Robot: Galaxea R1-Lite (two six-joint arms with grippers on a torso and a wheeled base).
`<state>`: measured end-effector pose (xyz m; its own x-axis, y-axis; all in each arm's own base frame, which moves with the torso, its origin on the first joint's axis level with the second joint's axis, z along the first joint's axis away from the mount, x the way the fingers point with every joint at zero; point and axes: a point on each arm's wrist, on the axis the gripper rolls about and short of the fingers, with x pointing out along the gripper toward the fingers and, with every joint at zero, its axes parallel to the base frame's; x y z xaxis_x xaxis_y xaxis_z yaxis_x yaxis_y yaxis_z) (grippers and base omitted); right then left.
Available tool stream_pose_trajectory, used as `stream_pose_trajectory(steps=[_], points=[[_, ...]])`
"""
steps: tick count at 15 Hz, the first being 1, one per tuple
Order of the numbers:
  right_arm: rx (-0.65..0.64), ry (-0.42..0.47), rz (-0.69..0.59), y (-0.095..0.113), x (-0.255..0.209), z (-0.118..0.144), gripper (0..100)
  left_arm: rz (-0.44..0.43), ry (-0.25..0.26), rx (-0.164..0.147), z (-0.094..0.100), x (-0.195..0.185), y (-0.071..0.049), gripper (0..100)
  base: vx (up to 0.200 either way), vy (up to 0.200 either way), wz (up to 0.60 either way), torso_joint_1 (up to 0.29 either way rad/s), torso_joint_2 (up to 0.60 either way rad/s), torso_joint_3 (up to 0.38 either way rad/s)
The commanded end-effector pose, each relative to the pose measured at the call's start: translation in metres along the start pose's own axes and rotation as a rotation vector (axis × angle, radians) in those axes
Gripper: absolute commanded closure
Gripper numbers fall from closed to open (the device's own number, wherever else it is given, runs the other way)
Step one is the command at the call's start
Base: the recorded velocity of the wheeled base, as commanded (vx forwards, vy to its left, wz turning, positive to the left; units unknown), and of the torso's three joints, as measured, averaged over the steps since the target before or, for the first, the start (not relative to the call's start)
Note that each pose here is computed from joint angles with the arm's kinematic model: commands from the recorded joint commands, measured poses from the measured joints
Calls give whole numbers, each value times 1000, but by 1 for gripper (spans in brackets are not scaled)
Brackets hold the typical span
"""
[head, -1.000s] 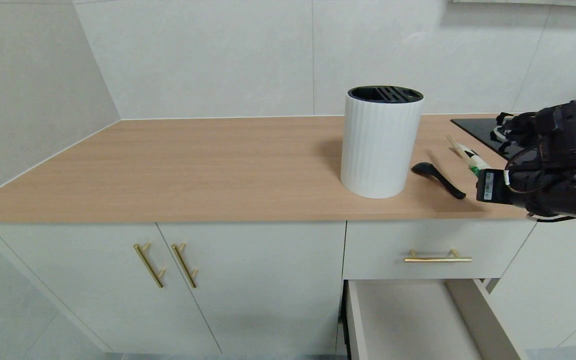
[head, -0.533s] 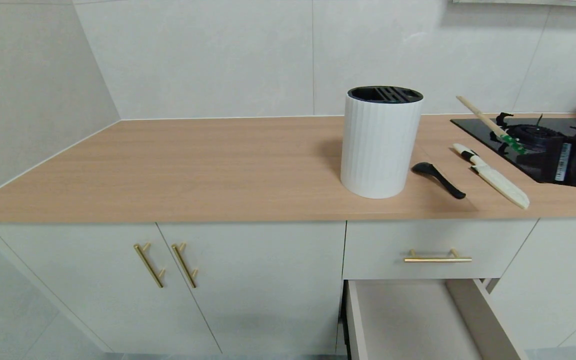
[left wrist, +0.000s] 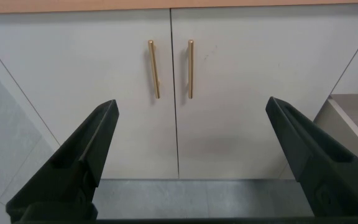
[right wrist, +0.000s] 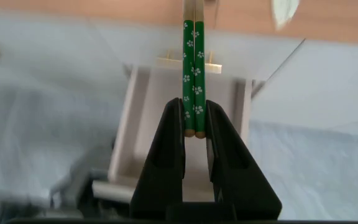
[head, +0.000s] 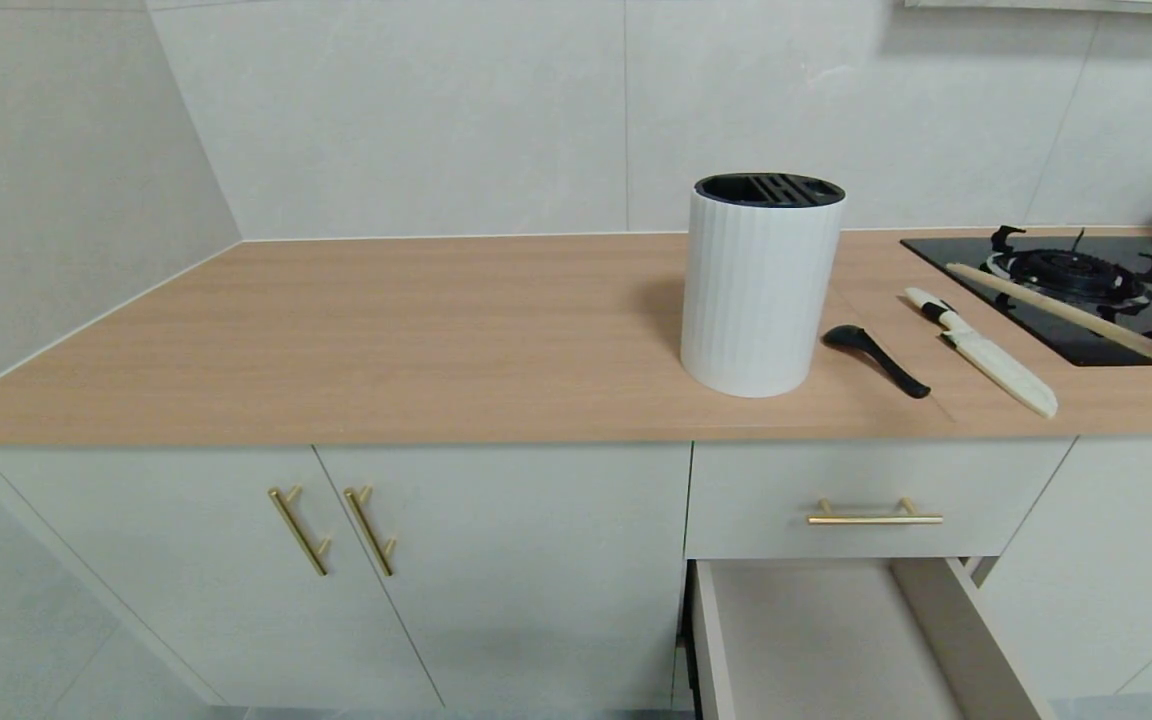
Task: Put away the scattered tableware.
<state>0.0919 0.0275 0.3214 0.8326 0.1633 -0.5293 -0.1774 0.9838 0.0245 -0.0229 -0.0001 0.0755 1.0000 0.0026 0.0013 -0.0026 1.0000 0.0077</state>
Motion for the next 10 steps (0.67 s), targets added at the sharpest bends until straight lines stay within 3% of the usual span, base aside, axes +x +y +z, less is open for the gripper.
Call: stream_pose_trajectory(steps=[1, 5, 8, 10], points=[[-32, 28, 15, 0, -13, -8, 100, 1, 1, 0, 0, 0, 0, 0, 0, 0, 0, 0, 0, 0], [-74, 200, 48, 6, 6, -17, 100, 1, 1, 0, 0, 0, 0, 0, 0, 0, 0, 0, 0, 0], [-135, 390, 97, 20, 47, -31, 100, 1, 1, 0, 0, 0, 0, 0, 0, 0, 0, 0, 0, 0], [-71, 493, 80, 27, 73, -33, 100, 1, 1, 0, 0, 0, 0, 0, 0, 0, 0, 0, 0, 0]])
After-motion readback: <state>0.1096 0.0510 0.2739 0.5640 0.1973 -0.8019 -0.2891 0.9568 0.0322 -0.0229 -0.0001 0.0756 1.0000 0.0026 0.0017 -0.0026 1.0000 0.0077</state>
